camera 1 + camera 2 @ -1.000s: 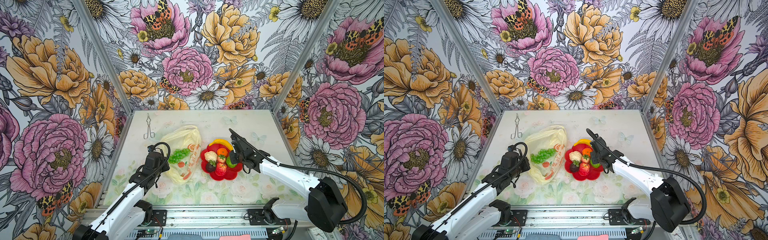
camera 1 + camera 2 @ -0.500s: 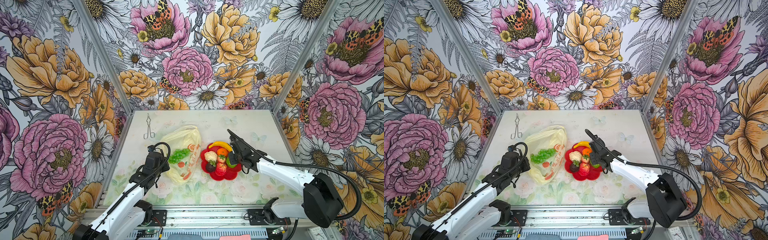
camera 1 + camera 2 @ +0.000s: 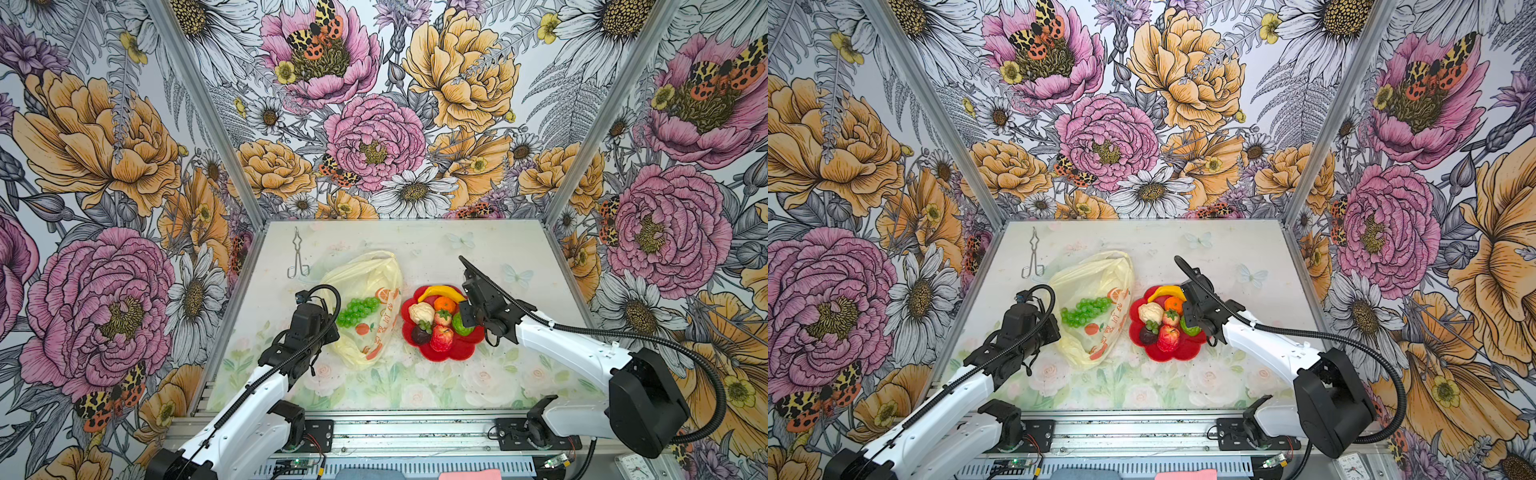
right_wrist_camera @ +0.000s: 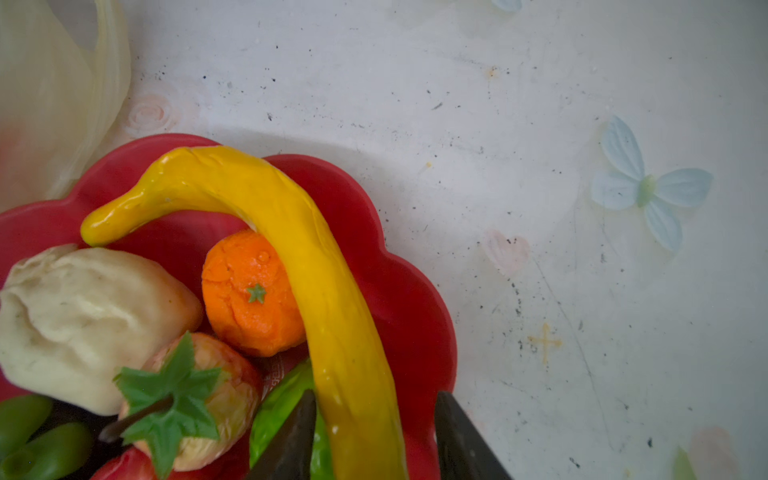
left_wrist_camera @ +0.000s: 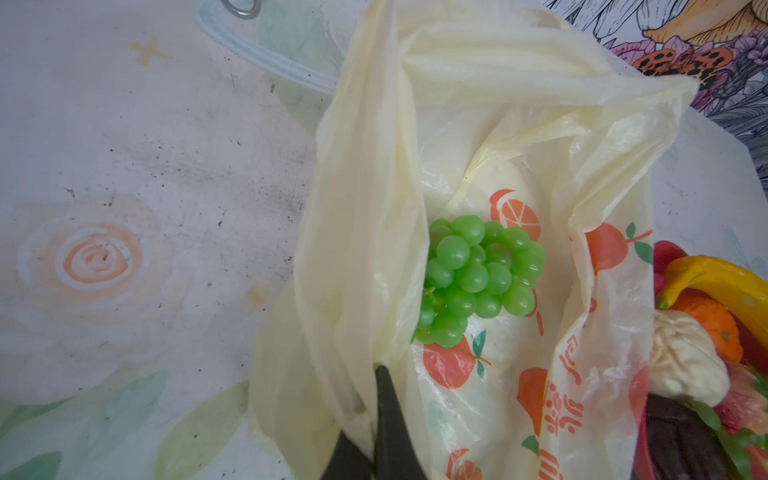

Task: Take the fake fruits out of the plastic bag
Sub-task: 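Lower the banana onto the red plate and open the right gripper, then reach the right gripper into the bag toward the green grapes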

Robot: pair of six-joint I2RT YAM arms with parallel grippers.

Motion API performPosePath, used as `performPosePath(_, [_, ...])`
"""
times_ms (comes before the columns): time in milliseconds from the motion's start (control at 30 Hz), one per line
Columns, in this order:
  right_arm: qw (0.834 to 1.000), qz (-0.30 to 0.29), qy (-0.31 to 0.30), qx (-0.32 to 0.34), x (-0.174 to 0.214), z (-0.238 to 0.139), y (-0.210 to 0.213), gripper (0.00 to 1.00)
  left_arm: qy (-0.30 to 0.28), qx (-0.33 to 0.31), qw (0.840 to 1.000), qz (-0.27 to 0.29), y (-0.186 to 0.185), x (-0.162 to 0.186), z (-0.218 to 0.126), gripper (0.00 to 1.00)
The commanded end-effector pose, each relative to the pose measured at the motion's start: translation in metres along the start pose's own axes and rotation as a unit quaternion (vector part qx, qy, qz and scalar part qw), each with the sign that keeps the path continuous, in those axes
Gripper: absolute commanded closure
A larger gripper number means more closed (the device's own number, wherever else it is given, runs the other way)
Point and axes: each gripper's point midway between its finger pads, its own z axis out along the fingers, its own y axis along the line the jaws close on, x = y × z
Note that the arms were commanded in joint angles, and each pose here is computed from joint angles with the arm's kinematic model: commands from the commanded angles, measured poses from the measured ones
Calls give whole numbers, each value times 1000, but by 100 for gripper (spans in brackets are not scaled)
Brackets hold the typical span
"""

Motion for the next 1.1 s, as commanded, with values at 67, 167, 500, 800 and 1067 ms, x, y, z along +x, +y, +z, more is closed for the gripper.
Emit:
performPosePath(67, [999,27,-14,14,-13,-9,-11,51,-5,13,1000,3,-5,-3,-1,100])
performPosePath(167, [999,31,-15,-3,-17,-12,-5,50,-5,15,1000,3,-6,-3,-1,100])
performPosePath(500, [983,135,-105,-69,-70,-82,34,41,12,-26,998,-48,14,10,-2,100])
performPosePath(800, [953,197,-134,-189,-90,-101,172,31,28,-59,987,-144,43,41,-11,100])
performPosePath(1067, [943,216,-90,-237,-77,-70,267,24,32,-32,986,-160,38,50,-13,100])
